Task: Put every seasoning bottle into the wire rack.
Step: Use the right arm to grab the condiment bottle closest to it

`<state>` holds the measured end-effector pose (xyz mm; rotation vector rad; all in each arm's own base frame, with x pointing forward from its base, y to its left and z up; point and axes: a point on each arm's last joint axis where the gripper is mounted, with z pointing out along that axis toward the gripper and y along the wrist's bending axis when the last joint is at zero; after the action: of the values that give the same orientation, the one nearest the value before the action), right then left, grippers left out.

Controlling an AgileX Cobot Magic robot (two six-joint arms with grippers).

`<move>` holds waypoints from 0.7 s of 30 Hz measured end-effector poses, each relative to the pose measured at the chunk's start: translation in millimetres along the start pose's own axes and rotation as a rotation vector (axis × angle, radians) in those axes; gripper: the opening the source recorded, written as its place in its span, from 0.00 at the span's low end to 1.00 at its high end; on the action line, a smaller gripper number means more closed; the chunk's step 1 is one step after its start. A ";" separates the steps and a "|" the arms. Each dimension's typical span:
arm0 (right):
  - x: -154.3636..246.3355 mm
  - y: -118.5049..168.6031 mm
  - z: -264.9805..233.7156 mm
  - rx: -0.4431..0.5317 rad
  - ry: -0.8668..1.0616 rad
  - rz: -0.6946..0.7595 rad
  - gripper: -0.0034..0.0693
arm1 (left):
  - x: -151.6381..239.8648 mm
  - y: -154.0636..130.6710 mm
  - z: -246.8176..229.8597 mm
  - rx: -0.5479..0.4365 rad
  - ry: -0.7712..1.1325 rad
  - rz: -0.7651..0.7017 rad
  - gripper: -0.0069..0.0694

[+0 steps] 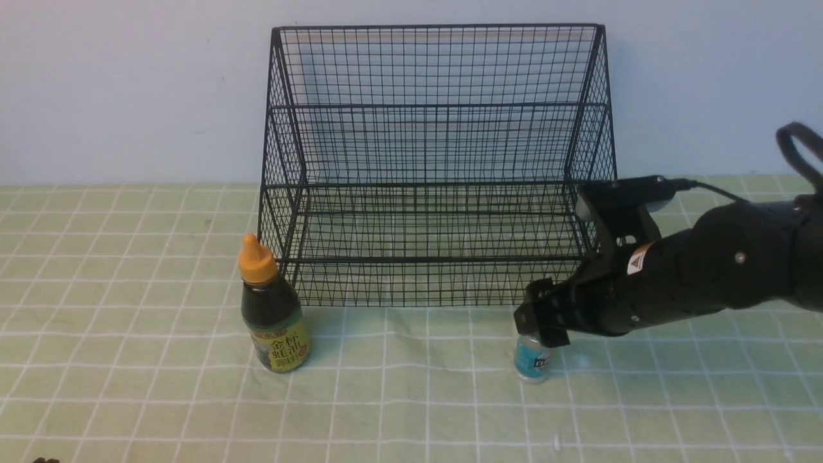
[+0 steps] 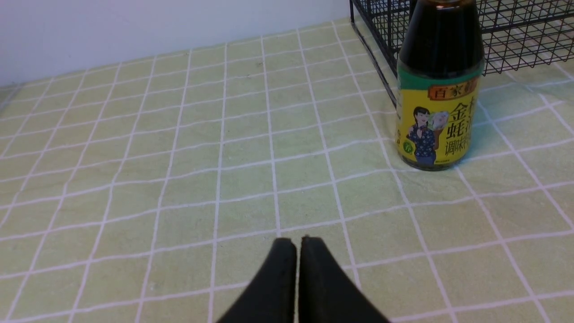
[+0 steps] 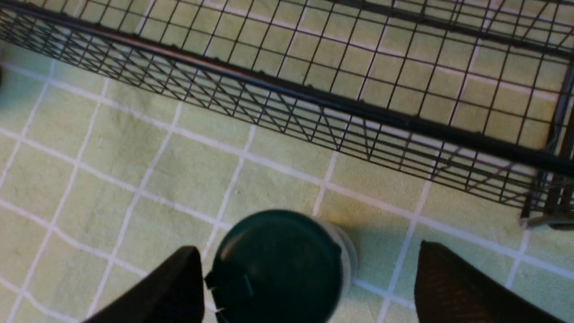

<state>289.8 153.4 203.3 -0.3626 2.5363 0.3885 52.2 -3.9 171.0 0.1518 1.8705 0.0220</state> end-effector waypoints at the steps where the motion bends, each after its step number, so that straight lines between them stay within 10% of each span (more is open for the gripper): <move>1: 1.1 -0.8 4.7 0.002 0.007 0.005 0.83 | 0.0 0.0 0.0 0.000 0.000 0.000 0.08; 9: 1.2 -1.1 7.5 0.003 0.010 -0.005 0.51 | 0.0 0.0 0.0 0.000 0.000 0.000 0.08; 21: 3.4 11.6 -63.8 -0.059 0.030 -0.072 0.50 | 0.0 0.0 0.0 0.000 0.000 0.000 0.08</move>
<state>253.0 141.5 255.5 -0.4834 2.5365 0.4339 52.2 -3.9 171.0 0.1518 1.8705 0.0220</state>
